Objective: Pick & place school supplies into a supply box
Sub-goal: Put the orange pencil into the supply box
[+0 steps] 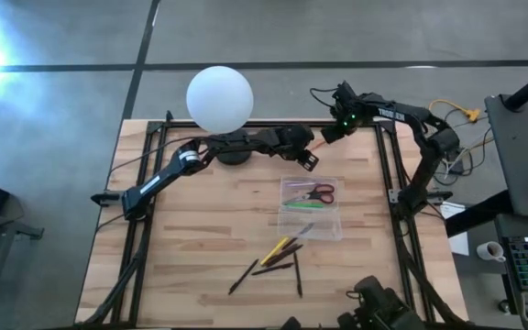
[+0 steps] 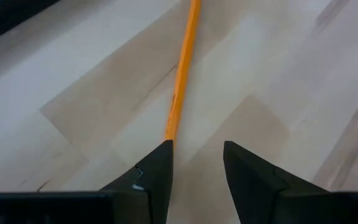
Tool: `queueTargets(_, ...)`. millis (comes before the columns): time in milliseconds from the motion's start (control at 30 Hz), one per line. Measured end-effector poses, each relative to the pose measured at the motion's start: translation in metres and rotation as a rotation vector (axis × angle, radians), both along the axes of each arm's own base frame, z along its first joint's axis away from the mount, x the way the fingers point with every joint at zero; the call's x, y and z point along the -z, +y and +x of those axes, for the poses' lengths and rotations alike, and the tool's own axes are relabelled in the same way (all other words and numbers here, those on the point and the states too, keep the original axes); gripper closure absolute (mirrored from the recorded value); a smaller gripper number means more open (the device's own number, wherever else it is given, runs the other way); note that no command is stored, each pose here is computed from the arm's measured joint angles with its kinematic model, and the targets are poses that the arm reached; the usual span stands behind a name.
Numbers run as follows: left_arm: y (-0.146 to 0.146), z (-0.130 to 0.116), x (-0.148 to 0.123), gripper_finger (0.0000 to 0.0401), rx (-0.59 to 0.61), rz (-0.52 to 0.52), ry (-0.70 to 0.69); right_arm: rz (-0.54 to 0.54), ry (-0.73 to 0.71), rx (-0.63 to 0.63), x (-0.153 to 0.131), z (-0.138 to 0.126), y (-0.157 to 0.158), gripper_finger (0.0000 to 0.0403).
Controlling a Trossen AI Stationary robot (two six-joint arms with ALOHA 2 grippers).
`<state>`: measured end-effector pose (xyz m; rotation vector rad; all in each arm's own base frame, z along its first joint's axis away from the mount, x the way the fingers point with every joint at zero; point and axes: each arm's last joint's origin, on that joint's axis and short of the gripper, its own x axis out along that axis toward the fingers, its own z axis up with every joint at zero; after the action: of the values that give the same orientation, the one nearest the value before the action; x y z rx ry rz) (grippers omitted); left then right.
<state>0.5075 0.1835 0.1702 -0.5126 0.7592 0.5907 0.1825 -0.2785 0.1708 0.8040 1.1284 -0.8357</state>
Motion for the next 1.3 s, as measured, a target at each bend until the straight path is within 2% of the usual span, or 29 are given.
queueTargets(100,-0.001,0.0,0.003,0.0276,0.005,0.0,0.006,0.049,-0.013,0.019,0.011,0.0,-0.003,0.0367)
queueTargets(267,-0.002,0.0,0.004,0.0276,0.007,0.001,0.005,0.028,-0.033,0.03,0.011,0.001,-0.006,0.0384)
queueTargets(533,-0.004,0.001,0.004,0.0276,0.012,0.003,0.007,-0.015,-0.076,0.07,0.01,0.005,-0.012,0.0385)
queueTargets(733,-0.004,0.001,0.005,0.0276,0.014,0.006,0.005,0.025,-0.048,0.071,0.024,0.006,-0.013,0.0385)
queueTargets(1167,-0.004,0.001,0.006,0.0276,0.018,0.008,0.005,-0.021,-0.043,0.072,0.017,0.005,-0.014,0.0385)
queueTargets(1300,-0.004,0.001,0.006,0.0276,0.018,0.008,0.006,-0.066,-0.033,0.079,0.012,0.005,-0.016,0.0385)
